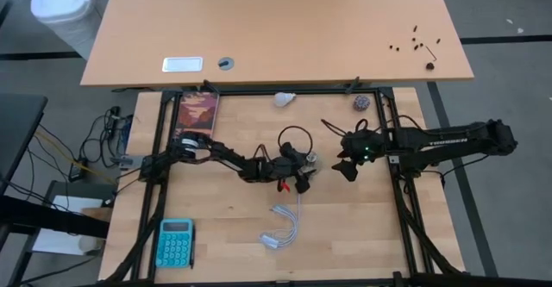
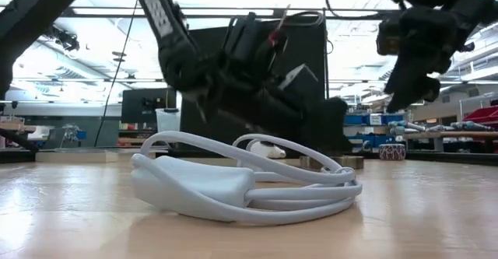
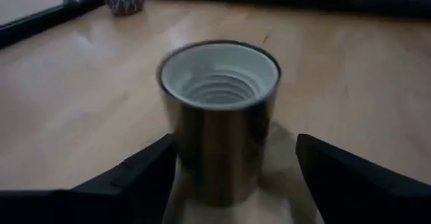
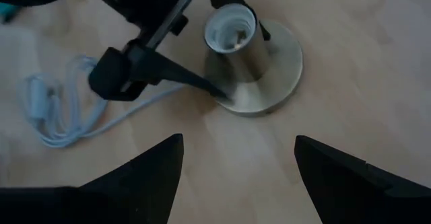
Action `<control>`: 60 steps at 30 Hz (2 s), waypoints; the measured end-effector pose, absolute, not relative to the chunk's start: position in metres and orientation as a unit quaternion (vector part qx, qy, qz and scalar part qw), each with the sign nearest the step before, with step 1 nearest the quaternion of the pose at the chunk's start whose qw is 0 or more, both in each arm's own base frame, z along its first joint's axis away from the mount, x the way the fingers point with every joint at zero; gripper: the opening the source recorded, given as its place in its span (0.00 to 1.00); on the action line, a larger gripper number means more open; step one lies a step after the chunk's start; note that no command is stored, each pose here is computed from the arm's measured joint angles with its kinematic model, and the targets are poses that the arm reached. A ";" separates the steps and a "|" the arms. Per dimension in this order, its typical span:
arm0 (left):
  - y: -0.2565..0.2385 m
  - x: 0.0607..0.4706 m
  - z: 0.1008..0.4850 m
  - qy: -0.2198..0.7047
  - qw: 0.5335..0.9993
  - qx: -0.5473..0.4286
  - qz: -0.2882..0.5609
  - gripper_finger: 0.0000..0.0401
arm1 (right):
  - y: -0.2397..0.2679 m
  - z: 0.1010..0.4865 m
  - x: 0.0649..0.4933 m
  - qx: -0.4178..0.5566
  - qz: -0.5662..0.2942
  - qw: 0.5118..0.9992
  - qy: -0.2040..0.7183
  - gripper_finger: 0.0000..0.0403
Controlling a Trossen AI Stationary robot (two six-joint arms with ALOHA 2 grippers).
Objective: Screw lightbulb
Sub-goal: Remove the lightbulb on the desk lamp, then return to Home Position
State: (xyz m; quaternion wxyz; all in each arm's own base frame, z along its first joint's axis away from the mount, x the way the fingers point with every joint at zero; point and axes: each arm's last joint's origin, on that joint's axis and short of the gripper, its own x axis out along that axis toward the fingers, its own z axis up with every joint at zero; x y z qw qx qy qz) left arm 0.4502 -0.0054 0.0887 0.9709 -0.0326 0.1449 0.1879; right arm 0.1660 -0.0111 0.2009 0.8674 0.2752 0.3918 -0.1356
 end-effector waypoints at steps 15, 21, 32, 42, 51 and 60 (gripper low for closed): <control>0.000 0.429 0.155 0.252 0.956 -0.023 0.150 0.75 | -0.012 0.254 0.153 0.224 -0.149 0.916 0.298 0.73; 0.000 0.415 0.182 0.274 0.950 -0.021 0.145 0.75 | -0.012 0.293 0.154 0.184 -0.183 0.932 0.254 0.73; -0.001 0.376 0.253 0.267 0.950 -0.094 0.131 0.74 | 0.008 0.323 0.188 0.193 -0.199 0.931 0.240 0.73; -0.014 0.309 0.340 0.201 0.974 -0.056 0.090 0.68 | 0.038 0.368 0.196 0.170 -0.242 0.946 0.136 0.73; -0.025 0.241 0.340 0.216 0.975 -0.029 0.045 0.62 | 0.043 0.349 0.186 0.219 -0.236 0.935 0.145 0.73; -0.021 0.196 0.300 0.228 0.968 -0.099 0.046 0.60 | 0.047 0.339 0.187 0.191 -0.179 0.945 0.195 0.73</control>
